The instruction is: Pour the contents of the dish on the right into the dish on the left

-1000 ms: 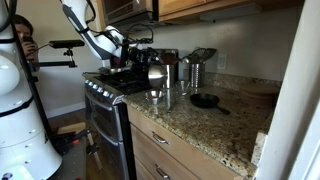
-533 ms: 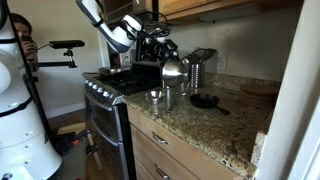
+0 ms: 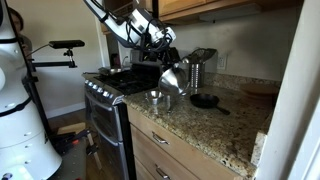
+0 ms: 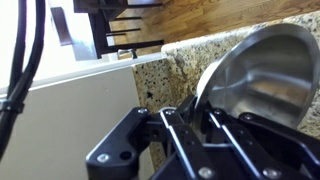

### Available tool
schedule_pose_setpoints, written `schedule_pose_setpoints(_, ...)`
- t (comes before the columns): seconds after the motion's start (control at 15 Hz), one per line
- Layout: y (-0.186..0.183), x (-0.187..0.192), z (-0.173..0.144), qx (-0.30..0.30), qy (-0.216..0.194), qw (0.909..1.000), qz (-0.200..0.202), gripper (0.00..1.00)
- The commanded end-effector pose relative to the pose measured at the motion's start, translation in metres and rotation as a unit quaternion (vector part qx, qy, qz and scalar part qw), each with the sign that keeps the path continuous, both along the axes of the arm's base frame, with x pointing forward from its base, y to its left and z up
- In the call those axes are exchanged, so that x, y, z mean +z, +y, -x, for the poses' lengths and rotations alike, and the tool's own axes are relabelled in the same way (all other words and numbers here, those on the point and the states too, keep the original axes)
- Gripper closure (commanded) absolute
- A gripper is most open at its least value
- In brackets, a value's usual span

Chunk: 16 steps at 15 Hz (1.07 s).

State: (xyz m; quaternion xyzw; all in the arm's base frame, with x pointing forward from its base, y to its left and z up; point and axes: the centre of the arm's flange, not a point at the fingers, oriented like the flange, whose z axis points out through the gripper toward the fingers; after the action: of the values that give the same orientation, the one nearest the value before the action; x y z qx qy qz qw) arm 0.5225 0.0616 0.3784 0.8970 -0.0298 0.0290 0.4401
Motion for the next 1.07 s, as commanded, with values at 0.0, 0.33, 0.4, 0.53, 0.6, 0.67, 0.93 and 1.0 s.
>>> schedule_pose_setpoints(0.0,-0.04,0.003,0.004,-0.05,-0.006,0.9971,-0.057,0.93)
schedule_pose_setpoints(0.33,-0.093,0.0,0.0,-0.111,-0.031,0.9774,-0.177,0.93)
schedule_pose_setpoints(0.4,-0.101,0.001,-0.001,-0.119,-0.037,0.9735,-0.191,0.93)
schedule_pose_setpoints(0.53,-0.113,0.001,-0.003,-0.131,-0.05,0.9669,-0.213,0.93)
schedule_pose_setpoints(0.6,-0.118,0.0,-0.003,-0.135,-0.056,0.9636,-0.224,0.93)
schedule_pose_setpoints(0.67,-0.122,-0.001,-0.003,-0.139,-0.062,0.9599,-0.235,0.93)
schedule_pose_setpoints(0.93,-0.13,-0.009,-0.004,-0.144,-0.081,0.9418,-0.293,0.93)
schedule_pose_setpoints(1.0,-0.133,-0.013,-0.003,-0.146,-0.085,0.9371,-0.305,0.93)
